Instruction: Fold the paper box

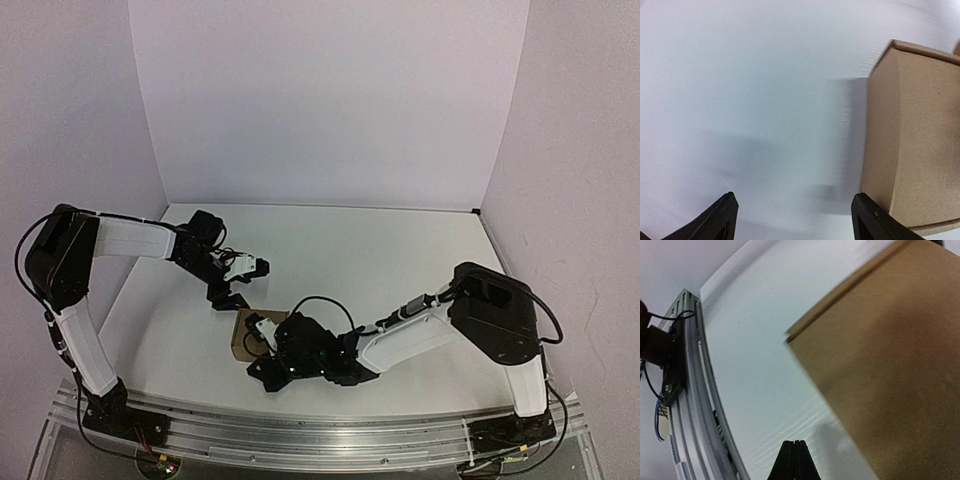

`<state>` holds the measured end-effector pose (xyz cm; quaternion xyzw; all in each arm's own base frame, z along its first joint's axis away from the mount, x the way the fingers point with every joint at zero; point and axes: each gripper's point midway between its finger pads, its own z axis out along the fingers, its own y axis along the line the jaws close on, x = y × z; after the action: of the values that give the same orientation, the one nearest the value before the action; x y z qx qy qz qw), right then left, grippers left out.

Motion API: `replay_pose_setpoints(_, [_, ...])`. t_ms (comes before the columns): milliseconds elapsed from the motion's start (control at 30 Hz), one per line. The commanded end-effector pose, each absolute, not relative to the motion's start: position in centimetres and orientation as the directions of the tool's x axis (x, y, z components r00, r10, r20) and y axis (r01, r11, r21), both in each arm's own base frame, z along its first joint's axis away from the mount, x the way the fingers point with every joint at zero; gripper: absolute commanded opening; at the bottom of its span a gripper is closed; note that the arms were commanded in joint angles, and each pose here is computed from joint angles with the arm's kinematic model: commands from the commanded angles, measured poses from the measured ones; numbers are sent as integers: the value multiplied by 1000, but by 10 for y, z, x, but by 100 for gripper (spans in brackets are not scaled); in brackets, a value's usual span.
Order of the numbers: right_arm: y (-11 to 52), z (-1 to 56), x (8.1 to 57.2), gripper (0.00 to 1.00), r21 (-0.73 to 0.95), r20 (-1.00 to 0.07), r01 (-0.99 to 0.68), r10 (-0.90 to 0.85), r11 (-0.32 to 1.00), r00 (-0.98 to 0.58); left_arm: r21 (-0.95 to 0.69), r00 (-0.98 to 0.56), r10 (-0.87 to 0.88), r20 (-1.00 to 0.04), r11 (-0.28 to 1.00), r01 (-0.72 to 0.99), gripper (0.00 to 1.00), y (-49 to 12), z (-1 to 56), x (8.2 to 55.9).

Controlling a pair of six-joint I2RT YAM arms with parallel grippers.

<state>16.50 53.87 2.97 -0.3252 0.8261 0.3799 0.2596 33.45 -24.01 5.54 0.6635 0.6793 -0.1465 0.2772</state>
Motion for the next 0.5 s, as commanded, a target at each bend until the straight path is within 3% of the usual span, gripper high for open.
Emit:
replay_pose_setpoints(0, [533, 90, 173, 7, 465, -755, -765, -252, 445, -606, 265, 65, 825, -561, 105, 959, 85, -224, 76, 369])
replay_pose_setpoints(133, [489, 96, 164, 27, 400, -773, -811, -319, 426, -549, 269, 90, 827, -555, 76, 960, 88, -207, 98, 374])
replay_pose_setpoints(233, [457, 105, 176, 53, 361, -763, -817, -361, 451, -536, 243, 160, 797, -583, -17, 970, 89, -212, 119, 350])
replay_pose_setpoints(367, [443, 105, 196, 68, 323, -758, -825, -395, 465, -519, 236, 322, 710, -627, -221, 946, 95, -222, 136, 288])
replay_pose_setpoints(467, [449, 88, 195, 74, 331, -736, -846, -446, 418, -509, 292, 454, 668, -589, -348, 891, 98, -228, 131, 251])
